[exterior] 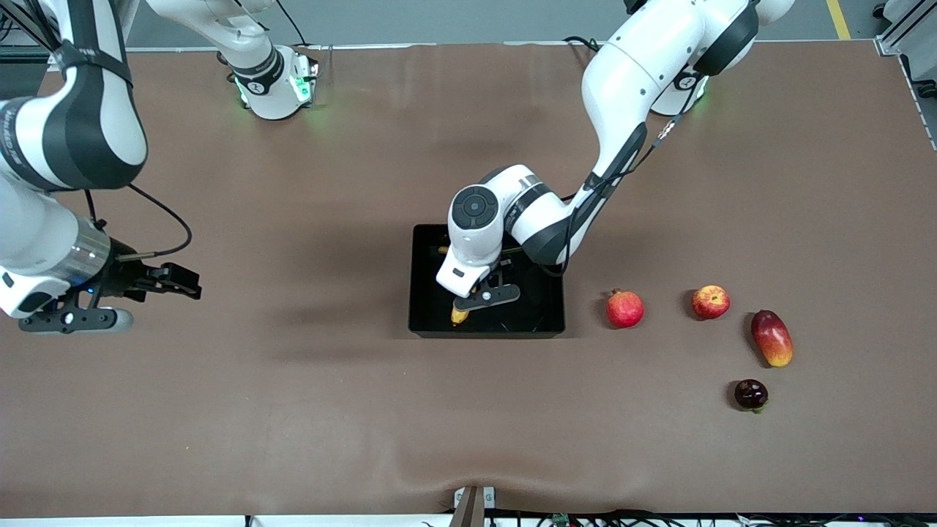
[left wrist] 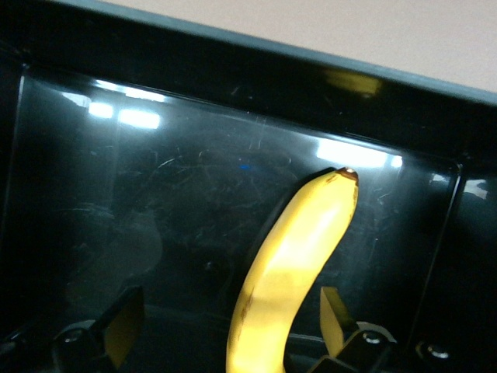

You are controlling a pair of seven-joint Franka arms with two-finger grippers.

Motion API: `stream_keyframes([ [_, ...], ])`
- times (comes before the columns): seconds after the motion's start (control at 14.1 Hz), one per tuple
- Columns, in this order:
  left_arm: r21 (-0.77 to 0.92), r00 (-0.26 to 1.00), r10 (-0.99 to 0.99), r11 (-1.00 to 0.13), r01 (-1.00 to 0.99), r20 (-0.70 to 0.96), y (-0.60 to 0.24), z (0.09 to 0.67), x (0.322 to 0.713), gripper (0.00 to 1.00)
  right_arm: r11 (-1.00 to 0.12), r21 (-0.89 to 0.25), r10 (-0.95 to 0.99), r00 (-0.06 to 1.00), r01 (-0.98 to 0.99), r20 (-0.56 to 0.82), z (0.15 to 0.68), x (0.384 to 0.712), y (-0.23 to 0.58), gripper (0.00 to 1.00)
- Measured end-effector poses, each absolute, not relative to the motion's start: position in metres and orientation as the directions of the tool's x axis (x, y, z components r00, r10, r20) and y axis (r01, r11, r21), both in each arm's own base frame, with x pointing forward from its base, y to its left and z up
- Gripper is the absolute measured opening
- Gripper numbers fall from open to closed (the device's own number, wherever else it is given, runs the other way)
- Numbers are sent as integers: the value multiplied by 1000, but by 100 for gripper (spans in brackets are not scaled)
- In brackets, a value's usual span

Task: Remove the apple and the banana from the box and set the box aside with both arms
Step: 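Reach the left gripper back into the box and grasp the banana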

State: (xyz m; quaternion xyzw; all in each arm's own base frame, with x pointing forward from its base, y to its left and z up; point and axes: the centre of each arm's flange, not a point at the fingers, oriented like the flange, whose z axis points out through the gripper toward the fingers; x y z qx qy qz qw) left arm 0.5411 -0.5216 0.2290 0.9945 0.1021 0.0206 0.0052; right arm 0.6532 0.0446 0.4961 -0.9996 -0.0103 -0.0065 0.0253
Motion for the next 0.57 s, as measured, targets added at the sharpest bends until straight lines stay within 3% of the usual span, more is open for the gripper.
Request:
stream_keyframes([
  [0.57, 12, 974, 223, -975, 223, 27, -531, 198, 529, 100, -993, -51, 107, 994, 106, -2, 462, 659, 109, 100],
])
